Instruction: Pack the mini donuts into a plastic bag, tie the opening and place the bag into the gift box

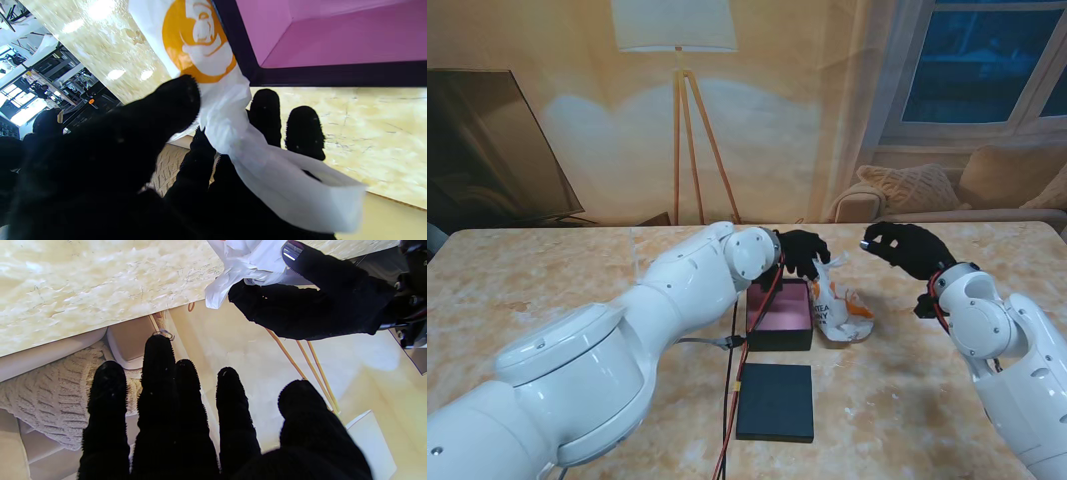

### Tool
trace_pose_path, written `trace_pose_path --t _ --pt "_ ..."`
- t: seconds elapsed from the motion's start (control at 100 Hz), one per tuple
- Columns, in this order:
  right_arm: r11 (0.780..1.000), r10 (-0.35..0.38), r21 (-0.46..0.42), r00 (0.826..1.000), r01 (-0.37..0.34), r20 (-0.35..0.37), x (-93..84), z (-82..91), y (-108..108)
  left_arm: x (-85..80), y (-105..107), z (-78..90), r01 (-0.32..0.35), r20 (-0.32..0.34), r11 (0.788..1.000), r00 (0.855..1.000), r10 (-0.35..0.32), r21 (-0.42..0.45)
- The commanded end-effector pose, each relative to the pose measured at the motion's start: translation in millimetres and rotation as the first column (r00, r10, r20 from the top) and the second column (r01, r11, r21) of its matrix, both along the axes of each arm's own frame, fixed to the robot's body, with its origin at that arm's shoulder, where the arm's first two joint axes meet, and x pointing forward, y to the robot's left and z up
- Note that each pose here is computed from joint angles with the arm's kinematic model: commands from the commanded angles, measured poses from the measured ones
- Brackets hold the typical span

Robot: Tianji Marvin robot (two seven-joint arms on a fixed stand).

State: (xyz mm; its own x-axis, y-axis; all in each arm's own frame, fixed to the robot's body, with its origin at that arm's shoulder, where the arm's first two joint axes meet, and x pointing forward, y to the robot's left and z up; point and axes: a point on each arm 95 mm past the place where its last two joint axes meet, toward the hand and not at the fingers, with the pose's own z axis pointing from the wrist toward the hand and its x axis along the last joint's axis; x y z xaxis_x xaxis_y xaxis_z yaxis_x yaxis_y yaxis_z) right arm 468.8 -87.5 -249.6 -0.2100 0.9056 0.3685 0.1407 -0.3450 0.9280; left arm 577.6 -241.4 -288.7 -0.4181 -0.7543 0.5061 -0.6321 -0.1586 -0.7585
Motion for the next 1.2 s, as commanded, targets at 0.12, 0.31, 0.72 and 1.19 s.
trace_pose_path --t 0.12,0.31,0.72,1.19 --pt "1.0 0.008 0.008 1.0 -0.007 -0.013 -1.7 -4.0 3.2 -3.5 -10.3 2.7 0.018 -0.003 1.0 1.0 -0.018 -0.009" --pt "1.0 0.006 0.008 1.0 -0.006 -0.008 -1.6 -3.3 2.2 -4.5 -13.1 2.6 0.008 -0.013 1.0 1.0 -0.009 -0.023" --pt "1.0 -0.014 0.02 0.999 0.013 0.03 -1.7 -0.8 -0.2 -3.0 -20.4 15.1 0.021 0.008 0.995 1.0 -0.02 -0.095" --pt "0.997 -0.033 0.074 0.998 0.029 0.05 -1.9 4.5 -1.9 -22.9 -8.7 70.7 0.087 0.108 0.97 0.992 -0.063 -0.227"
